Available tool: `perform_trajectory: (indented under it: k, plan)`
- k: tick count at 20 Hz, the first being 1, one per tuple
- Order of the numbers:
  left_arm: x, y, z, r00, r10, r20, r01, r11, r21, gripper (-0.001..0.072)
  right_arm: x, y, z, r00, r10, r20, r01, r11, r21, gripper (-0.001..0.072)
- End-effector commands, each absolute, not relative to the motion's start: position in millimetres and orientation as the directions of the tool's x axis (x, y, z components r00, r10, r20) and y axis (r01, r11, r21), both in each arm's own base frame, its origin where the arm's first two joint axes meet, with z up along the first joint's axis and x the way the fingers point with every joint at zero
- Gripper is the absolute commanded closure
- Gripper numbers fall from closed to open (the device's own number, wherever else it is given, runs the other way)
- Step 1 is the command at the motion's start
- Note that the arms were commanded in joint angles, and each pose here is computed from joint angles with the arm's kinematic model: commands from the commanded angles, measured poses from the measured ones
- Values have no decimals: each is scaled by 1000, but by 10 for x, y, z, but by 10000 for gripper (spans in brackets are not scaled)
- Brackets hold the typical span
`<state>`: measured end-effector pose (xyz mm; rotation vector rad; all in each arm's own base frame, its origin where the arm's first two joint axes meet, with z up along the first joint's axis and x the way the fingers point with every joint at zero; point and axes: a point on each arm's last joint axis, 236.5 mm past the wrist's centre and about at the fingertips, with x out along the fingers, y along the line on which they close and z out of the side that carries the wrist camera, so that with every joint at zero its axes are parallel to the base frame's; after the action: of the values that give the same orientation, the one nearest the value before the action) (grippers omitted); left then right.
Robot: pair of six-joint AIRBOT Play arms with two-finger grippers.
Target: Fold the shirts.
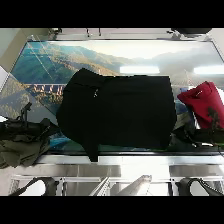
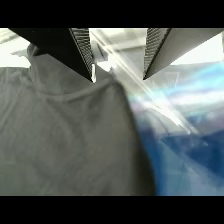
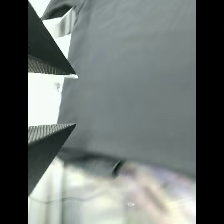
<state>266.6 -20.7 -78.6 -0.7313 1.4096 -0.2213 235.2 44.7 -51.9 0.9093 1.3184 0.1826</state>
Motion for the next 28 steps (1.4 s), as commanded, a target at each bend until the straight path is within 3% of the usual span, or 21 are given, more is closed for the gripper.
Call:
perform_trajectory:
  k: [1, 3, 9, 10, 11, 12, 13, 18, 20, 21, 22, 24, 28]
  plan:
    - [2762, -344, -838, 199, -553, -809, -219, 780, -587, 361, 2098, 382, -830, 183, 567, -803, 432, 688, 583, 518]
    - [2700, -468, -953, 138, -577, -805, -218, 775, -593, 361, 2074, 331, -889, 169, 547, -820, 449, 698, 558, 441]
    - [2705, -573, -1105, 21, -635, -772, -240, 746, -621, 364, 2192, 241, -1052, 193, 522, -831, 472, 693, 545, 455]
    - [2745, -564, -1094, 21, -638, -770, -237, 745, -623, 407, 2204, 225, -1098, 191, 519, -833, 483, 689, 541, 470]
    - [2785, -551, -1090, 26, -636, -772, -234, 747, -623, 560, 2204, 222, -1141, 185, 522, -833, 494, 683, 538, 469]
    - [2810, -540, -1086, 31, -633, -773, -231, 748, -622, 657, 2218, 239, -1172, 184, 533, -826, 495, 676, 546, 469]
    - [2824, -535, -1081, 34, -632, -775, -229, 749, -621, 699, 2265, 281, -1174, 198, 554, -809, 482, 664, 572, 469]
    - [2909, -592, -1015, 67, -657, -751, -239, 720, -652, 691, 2567, 474, -1060, 308, 645, -699, 446, 551, 705, 484]
    - [2956, -633, -975, 87, -674, -734, -239, 701, -672, 691, 2569, 491, -1092, 304, 656, -691, 448, 542, 711, 606]
    - [2966, -640, -966, 91, -677, -730, -238, 697, -676, 691, 2555, 500, -1114, 296, 660, -690, 455, 538, 710, 607]
    - [2981, -655, -949, 98, -684, -723, -239, 689, -684, 691, 2543, 513, -1120, 290, 667, -687, 453, 537, 712, 672]
    - [2978, -688, -915, 96, -698, -709, -241, 675, -697, 691, 2505, 575, -1057, 274, 694, -666, 430, 531, 730, 694]
    - [3218, -979, -127, 150, -839, -523, -79, 518, -852, 691, 2745, 533, -391, 374, 722, -582, 287, 506, 813, 695]
